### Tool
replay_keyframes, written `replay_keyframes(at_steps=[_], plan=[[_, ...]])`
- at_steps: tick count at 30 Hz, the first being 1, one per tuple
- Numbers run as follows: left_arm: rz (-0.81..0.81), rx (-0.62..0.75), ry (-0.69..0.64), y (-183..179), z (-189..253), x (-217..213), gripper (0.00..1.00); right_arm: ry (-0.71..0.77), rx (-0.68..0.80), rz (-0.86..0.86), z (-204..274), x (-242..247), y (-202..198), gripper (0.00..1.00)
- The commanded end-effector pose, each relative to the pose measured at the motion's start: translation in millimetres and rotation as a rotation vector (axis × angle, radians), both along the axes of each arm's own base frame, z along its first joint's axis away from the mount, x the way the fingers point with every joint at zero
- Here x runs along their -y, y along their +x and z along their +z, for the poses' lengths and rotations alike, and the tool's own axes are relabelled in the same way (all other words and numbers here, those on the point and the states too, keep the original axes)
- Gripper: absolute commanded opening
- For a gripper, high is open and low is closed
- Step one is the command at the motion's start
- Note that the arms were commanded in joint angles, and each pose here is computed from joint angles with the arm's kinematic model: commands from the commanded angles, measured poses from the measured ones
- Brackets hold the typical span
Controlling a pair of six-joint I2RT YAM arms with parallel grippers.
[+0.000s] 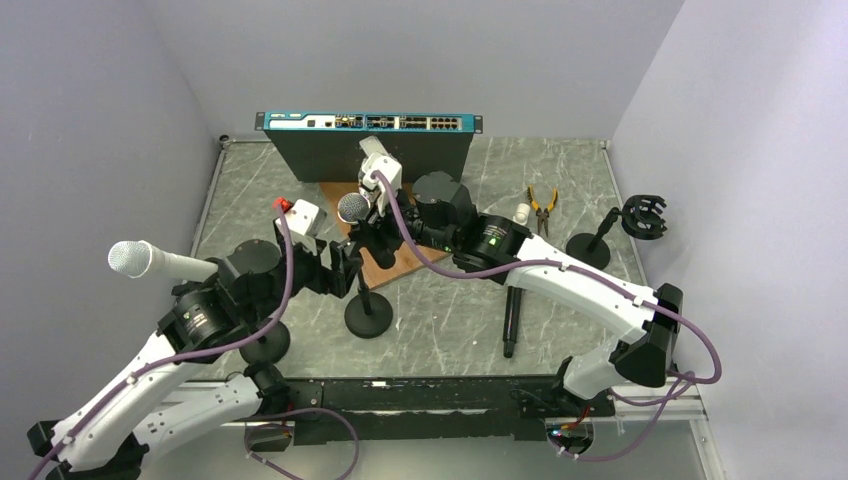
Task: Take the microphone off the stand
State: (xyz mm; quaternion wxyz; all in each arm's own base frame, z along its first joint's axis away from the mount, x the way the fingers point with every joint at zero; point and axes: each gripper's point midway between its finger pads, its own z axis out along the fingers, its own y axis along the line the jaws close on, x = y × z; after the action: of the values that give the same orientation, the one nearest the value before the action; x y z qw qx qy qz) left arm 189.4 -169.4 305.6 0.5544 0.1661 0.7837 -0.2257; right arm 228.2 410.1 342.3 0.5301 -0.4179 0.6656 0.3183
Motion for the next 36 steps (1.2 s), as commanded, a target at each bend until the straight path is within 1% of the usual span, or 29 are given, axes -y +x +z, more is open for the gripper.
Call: replay_keyframes(at_steps=[1, 4, 7, 10, 13, 14, 15, 16, 17, 19, 23, 29, 31, 34, 36], plan=[[-0.122, 0.092, -0.036, 5.8, 18.6, 19.0, 0.83, 0.101, 0.016, 0.037, 31.7, 3.9, -8.2, 0.00], [-0.183, 0.115, -0.030, 3.8, 20.2, 27.6, 0.78, 0.109, 0.015, 0.045, 32.2, 3.2, -7.9, 0.00], [-0.220, 0.118, -0.021, 2.3, 18.5, 33.4, 0.76, 0.110, 0.012, 0.049, 32.7, 2.6, -6.4, 0.00], [-0.234, 0.102, -0.007, 2.7, 13.5, 36.3, 0.66, 0.115, 0.015, 0.053, 34.1, 2.0, -6.7, 0.00], [-0.243, 0.065, 0.008, 2.9, 6.1, 39.4, 0.41, 0.118, 0.016, 0.053, 35.0, 1.7, -6.2, 0.00], [-0.237, 0.048, 0.019, 3.6, 2.1, 38.6, 0.31, 0.119, 0.017, 0.053, 35.7, 1.6, -6.0, 0.00], [-0.226, 0.035, 0.029, 4.6, -1.5, 37.4, 0.20, 0.119, 0.017, 0.053, 36.0, 1.3, -5.9, 0.00], [-0.211, 0.024, 0.040, 6.2, -5.0, 35.3, 0.04, 0.119, 0.018, 0.050, 36.5, 1.4, -5.1, 0.00], [-0.206, 0.014, 0.044, 5.9, -8.0, 34.4, 0.00, 0.120, 0.020, 0.048, 37.6, 1.4, -5.0, 0.00], [-0.173, 0.012, 0.059, 9.6, -13.8, 28.9, 0.00, 0.124, 0.024, 0.035, 39.7, 2.6, -2.7, 0.00], [-0.175, 0.001, 0.065, 8.5, -23.7, 28.6, 0.00, 0.155, 0.036, -0.045, 51.2, 10.3, 7.4, 0.00], [-0.181, -0.006, 0.061, 5.4, -30.4, 27.7, 0.00, 0.203, 0.097, -0.346, 83.6, 51.0, 44.4, 0.00], [-0.180, -0.005, 0.065, 5.2, -31.7, 26.8, 0.00, 0.265, 0.134, -0.417, 100.2, 69.5, 48.3, 0.00], [-0.189, 0.002, 0.058, 4.4, -30.5, 28.2, 0.00, 0.359, 0.178, -0.444, 120.5, 90.9, 44.9, 0.00], [-0.189, 0.006, 0.056, 4.5, -28.9, 28.2, 0.00, 0.402, 0.198, -0.512, 130.0, 109.1, 47.1, 0.00]])
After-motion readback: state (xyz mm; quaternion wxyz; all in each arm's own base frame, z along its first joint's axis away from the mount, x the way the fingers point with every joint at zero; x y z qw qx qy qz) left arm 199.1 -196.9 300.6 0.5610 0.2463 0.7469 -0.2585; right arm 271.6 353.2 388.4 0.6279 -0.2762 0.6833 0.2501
